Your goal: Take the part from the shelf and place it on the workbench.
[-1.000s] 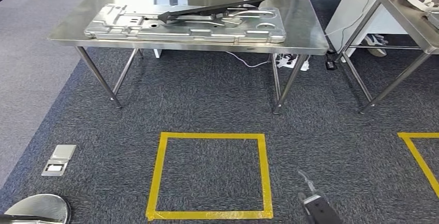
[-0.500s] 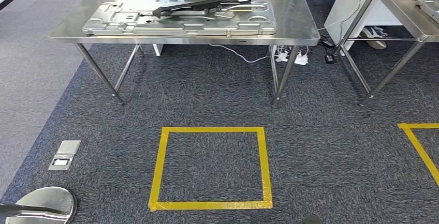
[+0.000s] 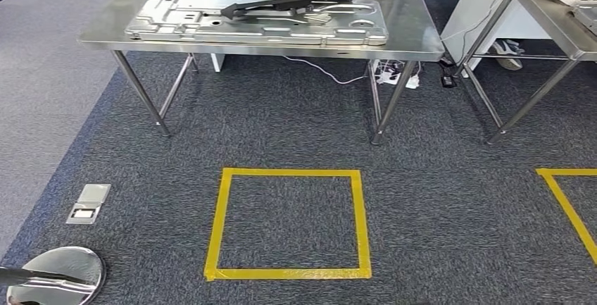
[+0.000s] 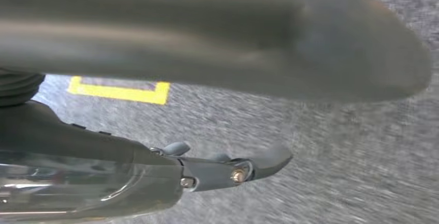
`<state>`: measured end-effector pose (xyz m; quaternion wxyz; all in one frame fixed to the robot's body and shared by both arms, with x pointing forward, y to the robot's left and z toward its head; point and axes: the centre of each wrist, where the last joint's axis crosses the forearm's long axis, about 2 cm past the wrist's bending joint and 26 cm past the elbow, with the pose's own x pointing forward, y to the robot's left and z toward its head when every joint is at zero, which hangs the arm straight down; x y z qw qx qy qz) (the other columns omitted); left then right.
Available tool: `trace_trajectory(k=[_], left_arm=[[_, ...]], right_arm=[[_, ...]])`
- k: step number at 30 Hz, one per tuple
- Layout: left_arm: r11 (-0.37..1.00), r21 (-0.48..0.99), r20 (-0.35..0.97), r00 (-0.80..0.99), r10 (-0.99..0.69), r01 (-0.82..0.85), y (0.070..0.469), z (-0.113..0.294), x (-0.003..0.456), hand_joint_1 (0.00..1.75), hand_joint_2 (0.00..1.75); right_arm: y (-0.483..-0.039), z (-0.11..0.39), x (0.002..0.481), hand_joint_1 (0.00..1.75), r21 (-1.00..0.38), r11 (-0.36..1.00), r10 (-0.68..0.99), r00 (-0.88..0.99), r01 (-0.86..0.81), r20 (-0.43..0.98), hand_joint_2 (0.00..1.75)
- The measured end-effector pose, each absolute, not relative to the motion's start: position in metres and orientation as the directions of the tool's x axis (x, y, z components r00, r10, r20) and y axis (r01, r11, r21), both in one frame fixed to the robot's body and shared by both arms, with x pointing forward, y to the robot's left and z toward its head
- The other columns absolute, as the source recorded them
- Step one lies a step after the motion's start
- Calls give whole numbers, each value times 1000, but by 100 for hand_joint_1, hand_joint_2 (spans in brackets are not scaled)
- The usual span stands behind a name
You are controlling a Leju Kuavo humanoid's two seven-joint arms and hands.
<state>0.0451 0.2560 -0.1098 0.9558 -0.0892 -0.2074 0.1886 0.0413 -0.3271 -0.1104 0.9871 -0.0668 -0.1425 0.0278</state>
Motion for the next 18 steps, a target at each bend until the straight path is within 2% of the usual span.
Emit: trace_trajectory(k=[3,11,17,18], left_arm=[[910,-249,353,844,403,-330,256,-110,45,0,175],[913,-224,338,852,400,-340,260,-110,43,0,175],[925,-185,297,879,374,-331,264,-112,24,0,175],[928,-177,288,884,368,-328,265,-113,19,0,131]], right_arm=[[-325,-111,40,0,-130,991,59,962,-24,267,175],[-322,-111,37,0,-114,993,23,965,8,262,175],[-323,-110,45,0,-116,993,2,958,32,288,175],[-324,-109,48,0,-119,992,1,955,35,297,131]])
